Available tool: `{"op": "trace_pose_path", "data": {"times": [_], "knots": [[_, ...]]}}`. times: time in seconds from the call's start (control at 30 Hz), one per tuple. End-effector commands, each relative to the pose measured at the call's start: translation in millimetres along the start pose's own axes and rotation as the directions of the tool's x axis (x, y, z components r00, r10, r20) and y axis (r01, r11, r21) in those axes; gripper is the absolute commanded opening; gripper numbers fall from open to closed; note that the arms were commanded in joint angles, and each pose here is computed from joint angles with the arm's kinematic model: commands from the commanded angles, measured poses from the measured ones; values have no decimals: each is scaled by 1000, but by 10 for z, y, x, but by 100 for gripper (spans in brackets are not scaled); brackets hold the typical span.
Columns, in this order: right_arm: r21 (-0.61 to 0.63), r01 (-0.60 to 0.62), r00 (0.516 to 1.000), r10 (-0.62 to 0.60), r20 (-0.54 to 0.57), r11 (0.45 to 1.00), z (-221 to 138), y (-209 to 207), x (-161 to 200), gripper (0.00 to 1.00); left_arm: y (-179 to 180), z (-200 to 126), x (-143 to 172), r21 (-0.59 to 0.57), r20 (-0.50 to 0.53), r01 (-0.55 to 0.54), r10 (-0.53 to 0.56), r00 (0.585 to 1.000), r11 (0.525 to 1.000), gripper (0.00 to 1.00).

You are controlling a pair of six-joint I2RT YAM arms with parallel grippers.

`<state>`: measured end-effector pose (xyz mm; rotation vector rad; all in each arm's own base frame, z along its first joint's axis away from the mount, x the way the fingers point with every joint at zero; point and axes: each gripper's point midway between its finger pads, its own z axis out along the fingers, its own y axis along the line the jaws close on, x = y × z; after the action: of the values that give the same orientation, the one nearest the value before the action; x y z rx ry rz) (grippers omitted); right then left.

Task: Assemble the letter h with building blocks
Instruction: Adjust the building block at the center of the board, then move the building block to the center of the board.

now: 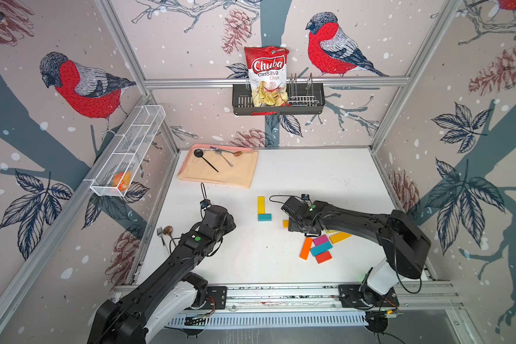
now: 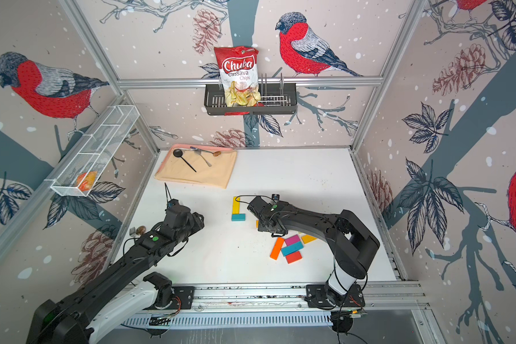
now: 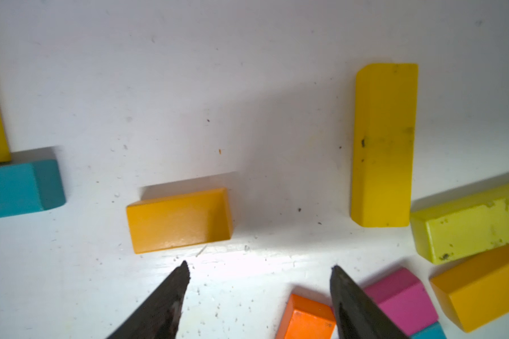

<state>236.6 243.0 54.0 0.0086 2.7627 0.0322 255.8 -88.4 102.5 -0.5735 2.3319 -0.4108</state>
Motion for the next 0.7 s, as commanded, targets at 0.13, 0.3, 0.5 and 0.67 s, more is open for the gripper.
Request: {"op": "trace_pose_path", "data": {"times": [0.13, 0.3, 0.5, 0.67], "knots": [[-64, 100, 995, -101, -4, 993, 131, 219, -69, 90, 0, -28, -57, -2, 23, -15, 15, 1000, 1000, 59], [-108, 115, 993, -119, -26, 987, 206, 242, -79, 90, 24, -45, -65, -10, 30, -18, 19, 999, 1000, 59], [-142, 139, 988, -147, -46, 980, 275, 406, -36, 88, 34, -26, -39, -9, 25, -11, 11, 1000, 1000, 59], [-106, 119, 991, -125, -57, 987, 350, 388, -38, 84, 39, -31, -47, -12, 28, -17, 17, 999, 1000, 59]]}}
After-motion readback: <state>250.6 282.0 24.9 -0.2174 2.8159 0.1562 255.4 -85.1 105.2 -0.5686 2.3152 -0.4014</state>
